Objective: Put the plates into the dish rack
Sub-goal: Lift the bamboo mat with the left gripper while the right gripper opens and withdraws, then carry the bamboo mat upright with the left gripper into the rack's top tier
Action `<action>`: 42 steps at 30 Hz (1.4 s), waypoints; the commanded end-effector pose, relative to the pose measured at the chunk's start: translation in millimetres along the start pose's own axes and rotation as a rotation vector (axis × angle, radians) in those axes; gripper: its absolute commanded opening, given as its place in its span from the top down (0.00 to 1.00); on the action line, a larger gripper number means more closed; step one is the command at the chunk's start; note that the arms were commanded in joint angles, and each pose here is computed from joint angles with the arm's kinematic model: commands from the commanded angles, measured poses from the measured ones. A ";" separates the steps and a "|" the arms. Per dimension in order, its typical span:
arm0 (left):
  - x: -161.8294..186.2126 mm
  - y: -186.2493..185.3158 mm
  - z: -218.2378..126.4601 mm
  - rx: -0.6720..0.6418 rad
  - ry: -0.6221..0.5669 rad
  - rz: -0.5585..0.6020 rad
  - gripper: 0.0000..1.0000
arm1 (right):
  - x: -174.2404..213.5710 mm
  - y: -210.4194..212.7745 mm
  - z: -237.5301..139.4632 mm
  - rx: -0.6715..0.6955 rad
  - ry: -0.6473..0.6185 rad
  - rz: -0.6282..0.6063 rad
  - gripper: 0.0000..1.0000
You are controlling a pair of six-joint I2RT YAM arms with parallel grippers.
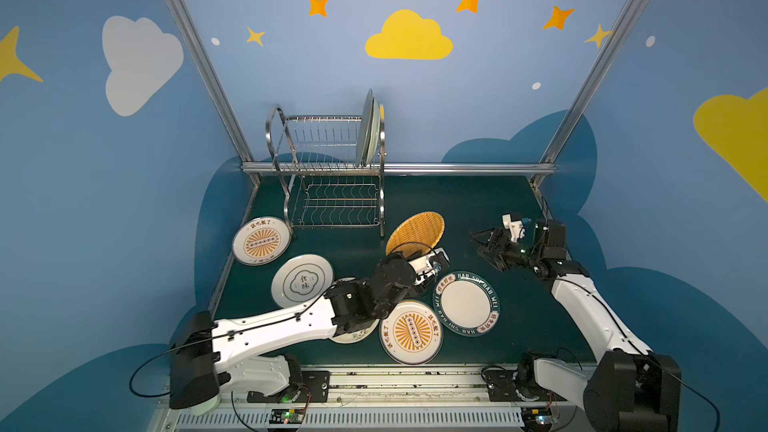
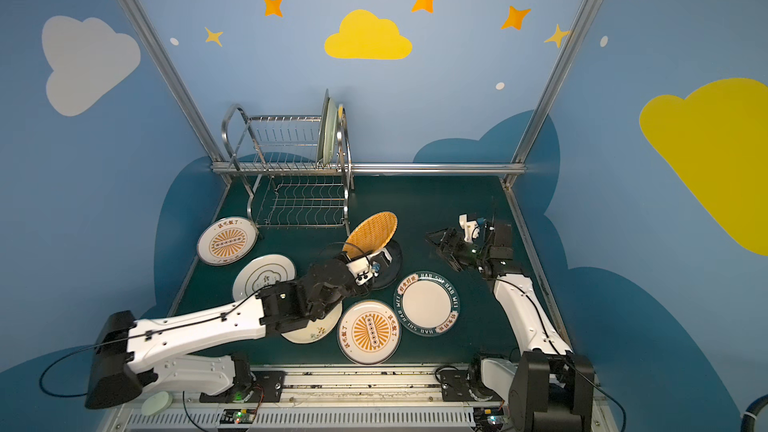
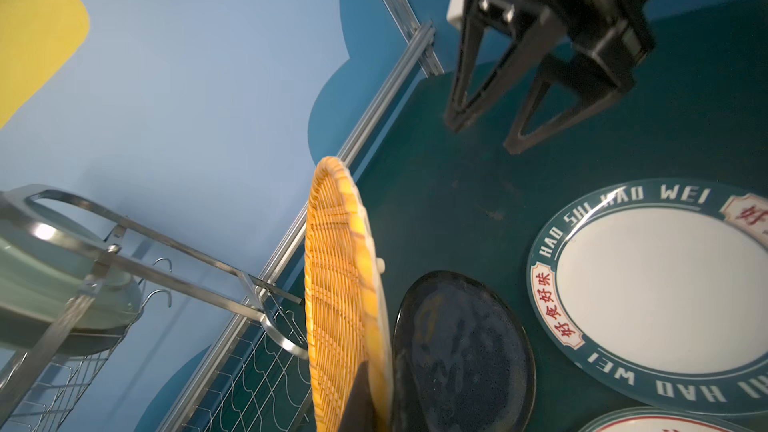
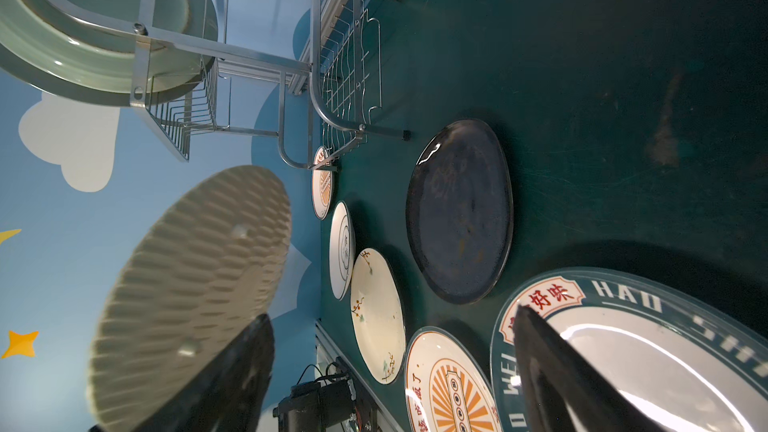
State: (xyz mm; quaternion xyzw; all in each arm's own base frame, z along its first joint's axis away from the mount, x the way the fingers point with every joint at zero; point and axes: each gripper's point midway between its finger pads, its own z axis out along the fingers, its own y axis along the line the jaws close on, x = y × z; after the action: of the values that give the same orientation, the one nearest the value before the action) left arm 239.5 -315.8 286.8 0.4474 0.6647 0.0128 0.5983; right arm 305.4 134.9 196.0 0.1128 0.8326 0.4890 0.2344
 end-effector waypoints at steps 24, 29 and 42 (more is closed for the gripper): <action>-116.3 247.0 -112.7 -0.266 -0.441 -0.773 0.96 | 37.4 53.5 17.8 -0.074 -0.040 -0.412 0.12; -114.1 285.2 -111.5 -0.328 -0.462 -0.801 0.96 | 51.9 77.8 13.9 -0.125 -0.054 -0.554 0.12; -68.3 362.2 -58.9 -0.309 -0.449 -0.917 0.96 | 94.5 69.8 6.9 -0.153 -0.060 -0.686 0.12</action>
State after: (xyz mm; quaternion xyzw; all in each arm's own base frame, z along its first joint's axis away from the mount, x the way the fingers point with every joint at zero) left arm 391.8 -105.9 531.8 -0.0073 0.6712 -0.1977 0.7144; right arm 228.3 213.4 210.2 -0.1563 0.7947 0.4442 0.3830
